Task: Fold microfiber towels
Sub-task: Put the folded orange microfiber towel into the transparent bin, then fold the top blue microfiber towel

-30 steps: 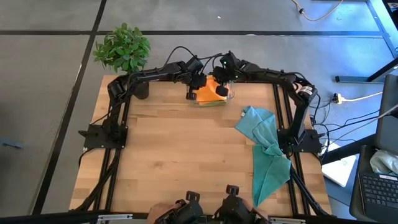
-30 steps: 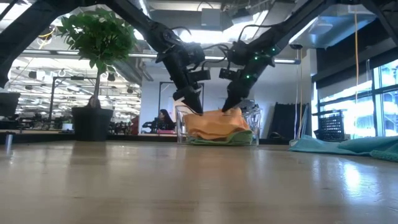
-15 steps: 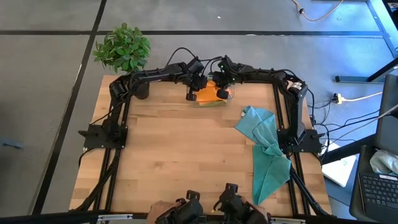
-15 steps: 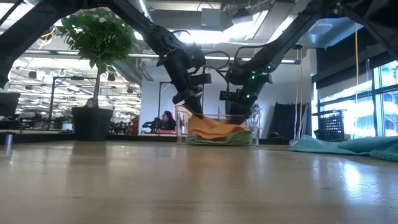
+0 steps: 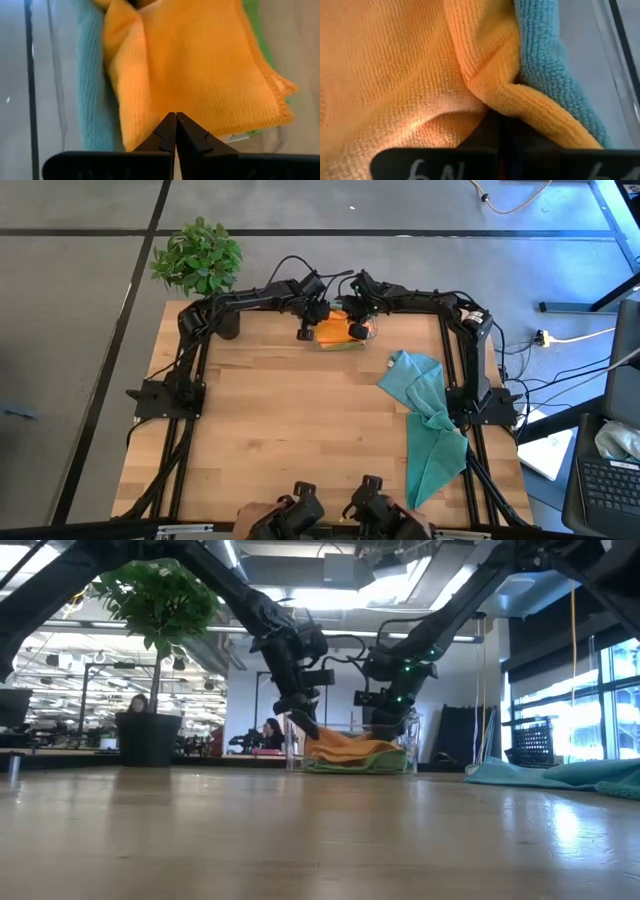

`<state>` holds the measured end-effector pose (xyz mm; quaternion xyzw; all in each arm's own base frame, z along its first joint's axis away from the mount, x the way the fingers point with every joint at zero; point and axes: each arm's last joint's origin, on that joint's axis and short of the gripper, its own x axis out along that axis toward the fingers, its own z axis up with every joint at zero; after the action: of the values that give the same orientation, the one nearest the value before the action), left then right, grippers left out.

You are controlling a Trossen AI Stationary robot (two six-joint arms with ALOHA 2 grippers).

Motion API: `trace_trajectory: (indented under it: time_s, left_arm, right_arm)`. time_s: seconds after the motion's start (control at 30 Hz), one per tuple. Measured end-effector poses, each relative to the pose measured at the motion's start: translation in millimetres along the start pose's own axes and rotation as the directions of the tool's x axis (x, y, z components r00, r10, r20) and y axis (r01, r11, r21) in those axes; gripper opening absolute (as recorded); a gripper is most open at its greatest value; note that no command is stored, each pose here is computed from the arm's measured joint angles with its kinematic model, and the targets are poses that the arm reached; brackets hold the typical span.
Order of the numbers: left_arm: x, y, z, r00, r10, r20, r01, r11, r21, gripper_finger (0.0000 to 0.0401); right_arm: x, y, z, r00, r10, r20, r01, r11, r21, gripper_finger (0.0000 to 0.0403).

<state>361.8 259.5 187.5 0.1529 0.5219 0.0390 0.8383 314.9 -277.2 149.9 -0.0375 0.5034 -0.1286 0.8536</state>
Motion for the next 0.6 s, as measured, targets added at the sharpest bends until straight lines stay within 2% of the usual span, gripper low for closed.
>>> trace_trajectory:
  time_s: [0.13, 0.23, 0.4, 0.5, 0.6]
  left_arm:
    - [-13.2, -0.4, 4.6, 0.997, 0.071, -0.037, -0.071, 0.997, -0.012, 0.0001]
    - [-33.2, -1.3, 10.7, 0.992, 0.120, -0.044, -0.121, 0.993, -0.010, 0.0001]
    - [-62.9, -10.7, 23.0, 0.991, 0.131, -0.010, -0.131, 0.990, -0.043, 0.0001]
    - [-84.6, -21.2, 33.8, 0.990, 0.137, 0.027, -0.135, 0.988, -0.072, 0.0001]
    - [-97.8, -37.9, 44.5, 0.993, 0.113, 0.041, -0.107, 0.987, -0.120, 0.0000]
  right_arm:
    - [-10.6, -0.4, 4.5, 0.999, 0.001, -0.034, -0.001, 1.000, 0.009, 0.0011]
    - [-34.4, -3.4, 19.1, 1.000, -0.013, 0.000, 0.013, 1.000, 0.026, 0.0017]
    - [-73.0, -0.5, 32.5, 0.999, -0.015, 0.034, 0.014, 0.999, 0.042, 0.0028]
    - [-100.5, 5.3, 36.7, 0.994, 0.030, 0.102, -0.037, 0.997, 0.064, 0.0032]
    - [-122.0, 19.0, 31.2, 0.973, 0.146, 0.179, -0.167, 0.980, 0.108, 0.0033]
